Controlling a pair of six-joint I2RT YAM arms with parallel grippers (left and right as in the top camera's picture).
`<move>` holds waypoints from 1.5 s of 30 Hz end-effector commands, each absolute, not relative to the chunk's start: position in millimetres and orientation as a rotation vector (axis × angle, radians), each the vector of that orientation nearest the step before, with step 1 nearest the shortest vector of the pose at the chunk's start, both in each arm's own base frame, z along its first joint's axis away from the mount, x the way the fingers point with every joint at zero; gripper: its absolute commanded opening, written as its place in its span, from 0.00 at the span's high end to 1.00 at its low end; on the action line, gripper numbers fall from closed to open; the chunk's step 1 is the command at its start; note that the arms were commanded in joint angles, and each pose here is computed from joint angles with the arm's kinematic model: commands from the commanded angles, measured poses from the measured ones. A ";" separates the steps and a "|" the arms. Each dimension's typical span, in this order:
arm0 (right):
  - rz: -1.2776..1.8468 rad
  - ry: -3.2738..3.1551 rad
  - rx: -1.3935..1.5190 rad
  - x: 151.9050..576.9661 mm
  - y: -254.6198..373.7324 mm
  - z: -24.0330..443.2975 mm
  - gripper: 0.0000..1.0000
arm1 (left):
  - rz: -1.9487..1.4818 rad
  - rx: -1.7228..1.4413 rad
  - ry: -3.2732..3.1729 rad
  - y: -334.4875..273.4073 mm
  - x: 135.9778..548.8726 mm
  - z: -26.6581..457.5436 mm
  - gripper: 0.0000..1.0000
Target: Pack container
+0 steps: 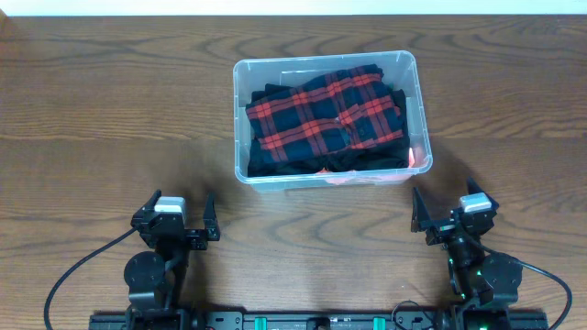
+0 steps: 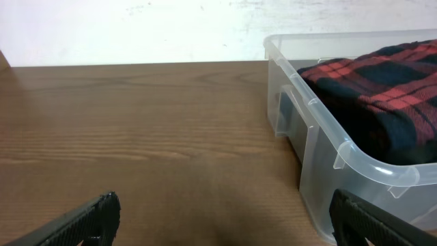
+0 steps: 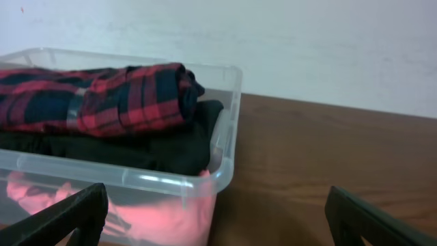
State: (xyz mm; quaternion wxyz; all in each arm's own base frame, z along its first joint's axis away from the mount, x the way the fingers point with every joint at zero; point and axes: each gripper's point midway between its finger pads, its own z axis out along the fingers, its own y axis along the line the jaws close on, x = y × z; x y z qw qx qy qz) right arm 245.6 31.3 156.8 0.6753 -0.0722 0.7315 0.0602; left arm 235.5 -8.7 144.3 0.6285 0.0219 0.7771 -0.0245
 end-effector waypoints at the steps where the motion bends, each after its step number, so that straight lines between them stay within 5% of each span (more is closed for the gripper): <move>1: 0.130 1.627 -0.159 244.0 31.0 159.6 0.01 | -0.067 0.049 1.817 -10.0 234.2 131.4 0.02; 45: 0.100 1.630 -0.153 244.6 27.1 159.0 0.01 | -0.067 0.049 1.817 -10.0 234.2 131.4 0.02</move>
